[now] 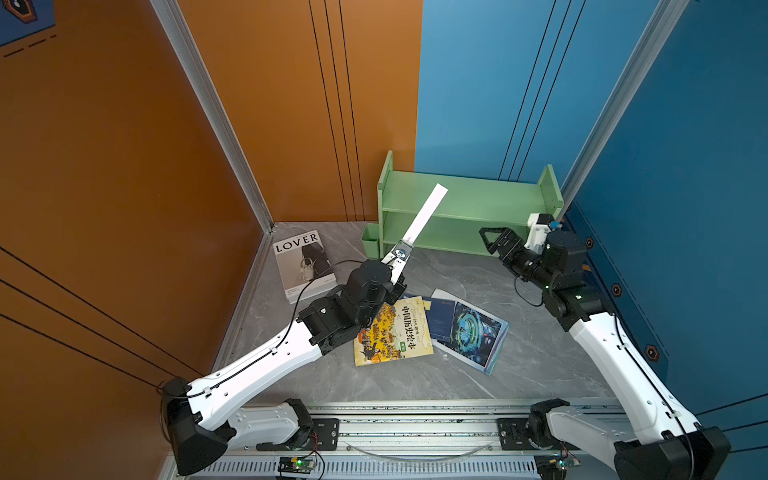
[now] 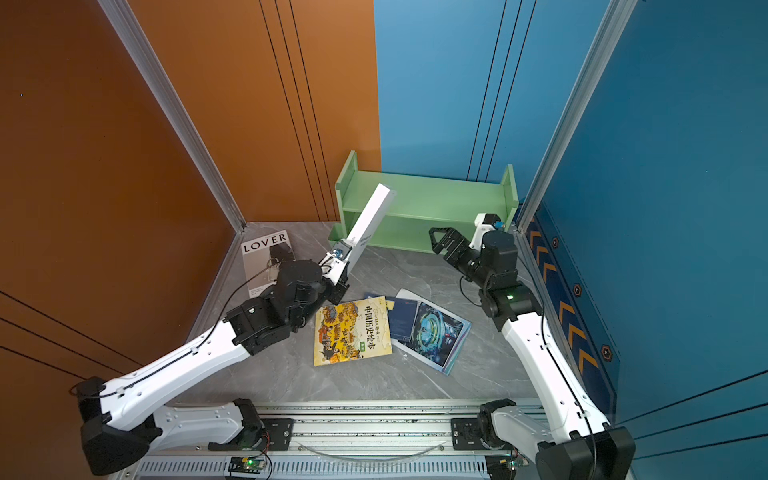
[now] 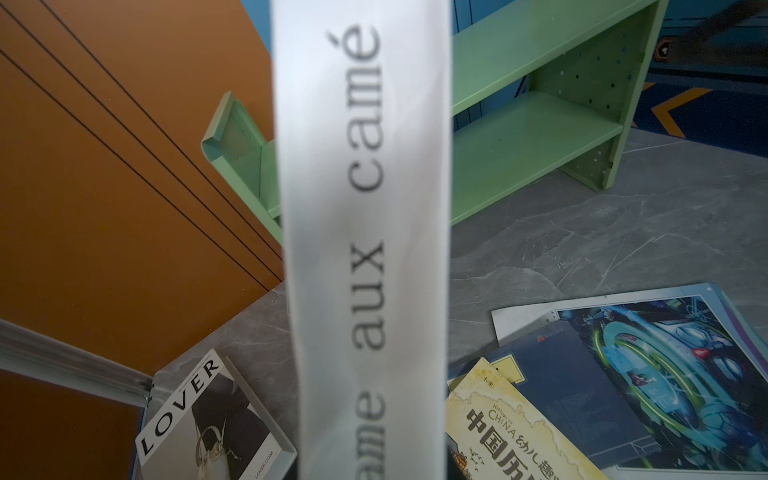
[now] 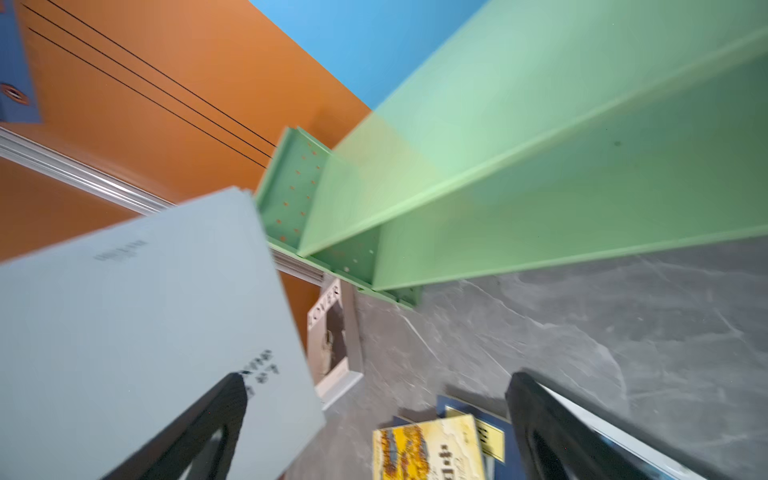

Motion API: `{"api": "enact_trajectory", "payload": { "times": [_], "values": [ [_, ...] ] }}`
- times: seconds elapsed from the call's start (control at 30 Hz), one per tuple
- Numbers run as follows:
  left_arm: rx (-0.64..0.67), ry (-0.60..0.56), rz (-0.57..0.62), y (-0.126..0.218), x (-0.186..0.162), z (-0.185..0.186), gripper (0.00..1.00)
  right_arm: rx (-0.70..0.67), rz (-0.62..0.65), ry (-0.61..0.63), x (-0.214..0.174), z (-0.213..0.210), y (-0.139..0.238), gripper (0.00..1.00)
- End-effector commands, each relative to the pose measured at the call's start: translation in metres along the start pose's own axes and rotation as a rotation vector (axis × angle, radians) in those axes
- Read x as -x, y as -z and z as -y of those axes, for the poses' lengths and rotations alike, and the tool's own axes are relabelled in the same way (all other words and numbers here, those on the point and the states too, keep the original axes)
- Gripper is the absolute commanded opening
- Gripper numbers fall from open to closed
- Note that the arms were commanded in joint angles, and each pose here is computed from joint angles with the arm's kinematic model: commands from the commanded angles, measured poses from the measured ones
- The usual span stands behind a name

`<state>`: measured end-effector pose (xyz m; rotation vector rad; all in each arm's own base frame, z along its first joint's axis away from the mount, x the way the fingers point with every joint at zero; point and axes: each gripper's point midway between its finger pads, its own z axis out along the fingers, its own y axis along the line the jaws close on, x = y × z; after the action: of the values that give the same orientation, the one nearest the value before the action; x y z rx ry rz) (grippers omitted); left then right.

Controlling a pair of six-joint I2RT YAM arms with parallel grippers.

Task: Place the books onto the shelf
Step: 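Pass the white book to the right gripper, which grasps its far edge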

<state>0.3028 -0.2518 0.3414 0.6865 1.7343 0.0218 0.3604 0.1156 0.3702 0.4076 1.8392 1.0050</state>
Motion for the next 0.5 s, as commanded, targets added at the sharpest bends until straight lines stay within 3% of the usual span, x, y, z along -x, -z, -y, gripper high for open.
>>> {"api": "enact_trajectory", "payload": {
  "times": [0.0, 0.2, 0.47],
  "values": [
    [0.052, -0.093, 0.084, 0.001, 0.036, 0.0, 0.05, 0.166, -0.064, -0.084, 0.011, -0.039, 0.017, 1.0],
    [0.065, -0.196, 0.083, -0.015, 0.037, 0.017, 0.05, 0.288, -0.091, -0.13, 0.027, -0.067, 0.038, 1.0],
    [0.158, -0.365, 0.053, -0.032, 0.031, 0.035, 0.04, 0.313, -0.152, -0.177, 0.029, -0.075, 0.055, 1.0]
  ]
}}
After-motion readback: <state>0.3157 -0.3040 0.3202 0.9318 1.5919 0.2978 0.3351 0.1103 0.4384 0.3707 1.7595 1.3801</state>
